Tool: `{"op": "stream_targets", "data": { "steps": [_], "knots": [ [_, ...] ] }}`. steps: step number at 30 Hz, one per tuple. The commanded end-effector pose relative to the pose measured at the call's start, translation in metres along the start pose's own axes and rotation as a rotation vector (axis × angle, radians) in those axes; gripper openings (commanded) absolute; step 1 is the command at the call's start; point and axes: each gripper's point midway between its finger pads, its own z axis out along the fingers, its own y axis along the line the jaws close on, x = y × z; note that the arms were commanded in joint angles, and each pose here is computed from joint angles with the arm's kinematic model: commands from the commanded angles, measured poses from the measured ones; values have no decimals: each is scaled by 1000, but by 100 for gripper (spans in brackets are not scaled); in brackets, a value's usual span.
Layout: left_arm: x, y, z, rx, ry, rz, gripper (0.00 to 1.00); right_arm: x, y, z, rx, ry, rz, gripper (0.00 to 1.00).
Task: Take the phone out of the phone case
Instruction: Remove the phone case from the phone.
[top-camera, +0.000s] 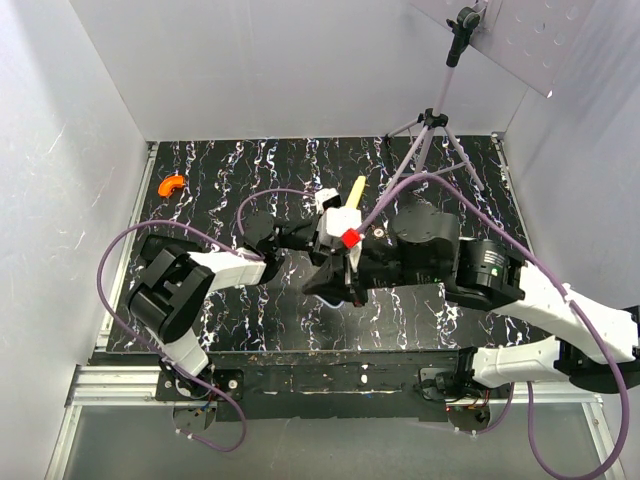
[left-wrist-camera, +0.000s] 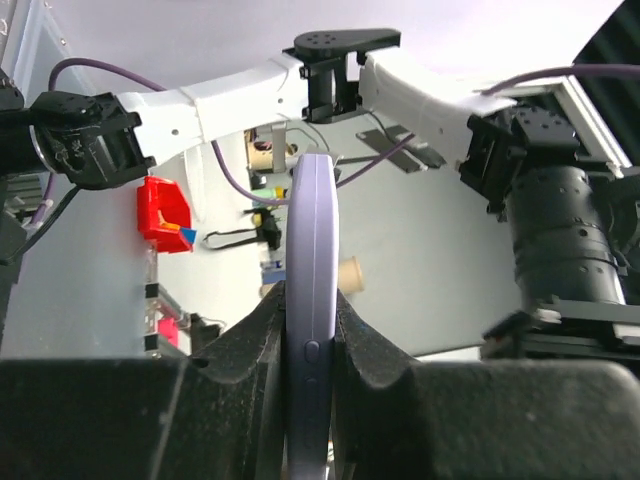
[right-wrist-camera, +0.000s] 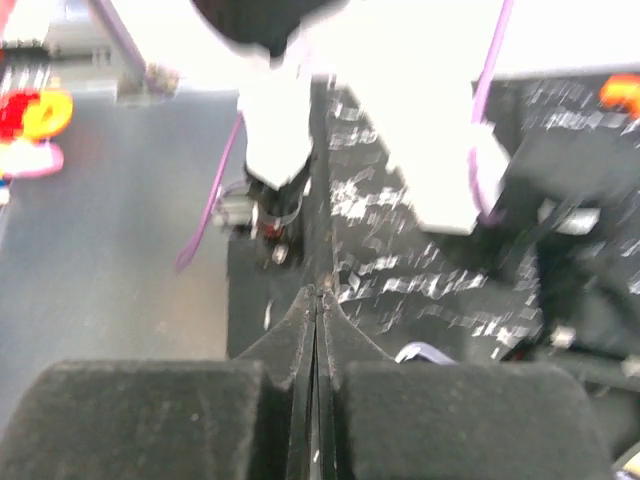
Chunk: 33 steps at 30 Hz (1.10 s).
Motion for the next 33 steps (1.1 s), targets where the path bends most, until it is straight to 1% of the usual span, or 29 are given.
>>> {"op": "stream_targets", "data": {
  "steps": [1, 4, 5, 7, 9, 11, 12, 13, 14, 16, 17, 18, 21, 23, 27, 30, 33],
  "knots": [
    [3, -50, 4, 157, -62, 113, 0, -83, -17, -22, 135, -300, -162, 1],
    [-2, -62, 4, 175, -106, 164, 0, -77, -45, -38, 317, -334, -55, 1],
    [-5, -65, 4, 164, -131, 190, 0, -68, -53, -46, 380, -340, 15, 1],
    [-15, -69, 0, 132, -203, 239, 0, -39, -66, -57, 458, -309, 124, 1],
    [-30, -73, -10, 83, -327, 294, 0, -14, -70, -71, 492, -297, 264, 2],
    [-39, -73, -19, 1, -426, 356, 0, 11, -69, -76, 451, -265, 394, 16],
    [-39, -78, -21, -30, -463, 397, 0, 20, -66, -79, 416, -253, 443, 21],
    [-38, -85, -24, -64, -495, 441, 0, 26, -59, -79, 364, -249, 482, 30],
    [-41, -86, -27, -101, -533, 451, 0, 30, -53, -78, 313, -251, 505, 38],
    [-40, -98, -33, -106, -588, 483, 0, 31, -38, -73, 191, -279, 531, 56],
    [-40, -102, -35, -105, -609, 483, 0, 32, -31, -69, 129, -287, 542, 62],
    [-39, -105, -37, -102, -623, 478, 0, 25, -27, -66, 71, -319, 527, 65],
    [-36, -113, -38, -62, -638, 450, 0, 15, -9, -57, -92, -335, 491, 67],
    [-32, -119, -38, -20, -636, 419, 0, 11, -4, -53, -152, -340, 462, 65],
    [-25, -129, -35, 18, -605, 412, 0, 4, -4, -48, -187, -345, 423, 59],
    [-21, -134, -35, 31, -600, 417, 0, 3, -9, -43, -176, -333, 424, 53],
    [-18, -140, -35, 48, -598, 428, 0, 8, -17, -40, -150, -323, 441, 53]
  ]
}}
